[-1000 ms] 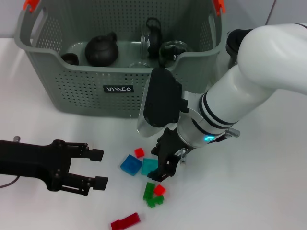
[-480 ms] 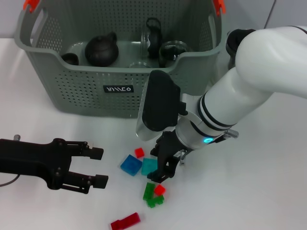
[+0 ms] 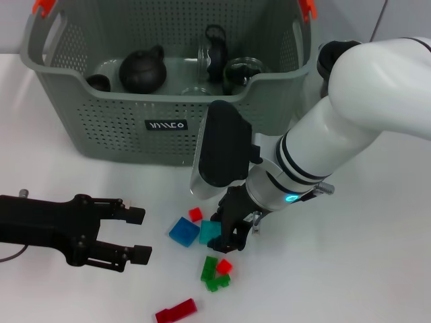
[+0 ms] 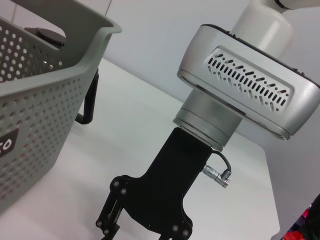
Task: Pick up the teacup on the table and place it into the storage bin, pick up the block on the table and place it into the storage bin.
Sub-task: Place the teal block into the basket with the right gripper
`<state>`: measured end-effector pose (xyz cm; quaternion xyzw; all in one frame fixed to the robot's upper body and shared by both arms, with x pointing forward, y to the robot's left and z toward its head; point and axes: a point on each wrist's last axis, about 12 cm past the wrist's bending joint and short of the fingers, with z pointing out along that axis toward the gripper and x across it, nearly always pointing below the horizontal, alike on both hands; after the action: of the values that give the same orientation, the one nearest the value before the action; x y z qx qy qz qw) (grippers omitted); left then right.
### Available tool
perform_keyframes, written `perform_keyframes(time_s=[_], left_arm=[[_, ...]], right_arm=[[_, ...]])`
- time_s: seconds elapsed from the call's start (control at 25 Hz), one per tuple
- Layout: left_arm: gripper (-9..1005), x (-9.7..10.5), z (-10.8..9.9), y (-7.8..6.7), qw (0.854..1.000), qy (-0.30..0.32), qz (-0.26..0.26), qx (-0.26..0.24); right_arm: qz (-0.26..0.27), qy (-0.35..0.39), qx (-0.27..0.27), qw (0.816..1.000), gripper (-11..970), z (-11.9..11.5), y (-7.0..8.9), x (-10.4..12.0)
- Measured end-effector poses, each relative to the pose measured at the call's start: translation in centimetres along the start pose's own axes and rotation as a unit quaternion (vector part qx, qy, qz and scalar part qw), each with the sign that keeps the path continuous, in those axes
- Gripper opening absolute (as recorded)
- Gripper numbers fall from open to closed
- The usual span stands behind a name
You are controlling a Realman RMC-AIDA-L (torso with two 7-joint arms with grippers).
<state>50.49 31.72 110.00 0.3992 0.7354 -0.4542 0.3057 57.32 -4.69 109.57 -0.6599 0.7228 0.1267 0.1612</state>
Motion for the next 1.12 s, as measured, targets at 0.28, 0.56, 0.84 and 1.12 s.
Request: perform_keyframes(time_s=[0.28, 0.56, 0.84, 1.12], left_arm=[[853, 0.0, 0.0, 0.0, 1.000, 0.000, 0.000, 0.000], [853, 0.0, -0.2, -0.1, 1.000, 0.001, 0.000, 0.006], [851, -0.1, -0.3, -0.2, 1.000, -0.003, -0.003, 0.007], [853, -0.2, -0.4, -0.1, 1.000, -0.012, -0.003, 0.003]], right_arm=[[-0.002, 0.004, -0.004, 1.000, 430, -0.2, 0.1, 0.0], [0.012, -0.027, -0.005, 1.000, 431, -2.5, -0.6, -0.5], [0.012, -0.086, 0.005, 0.996, 432, -8.7, -1.3, -1.4], [0.012, -0.194, 0.048, 0.980, 431, -16.3, -2.6, -3.0]])
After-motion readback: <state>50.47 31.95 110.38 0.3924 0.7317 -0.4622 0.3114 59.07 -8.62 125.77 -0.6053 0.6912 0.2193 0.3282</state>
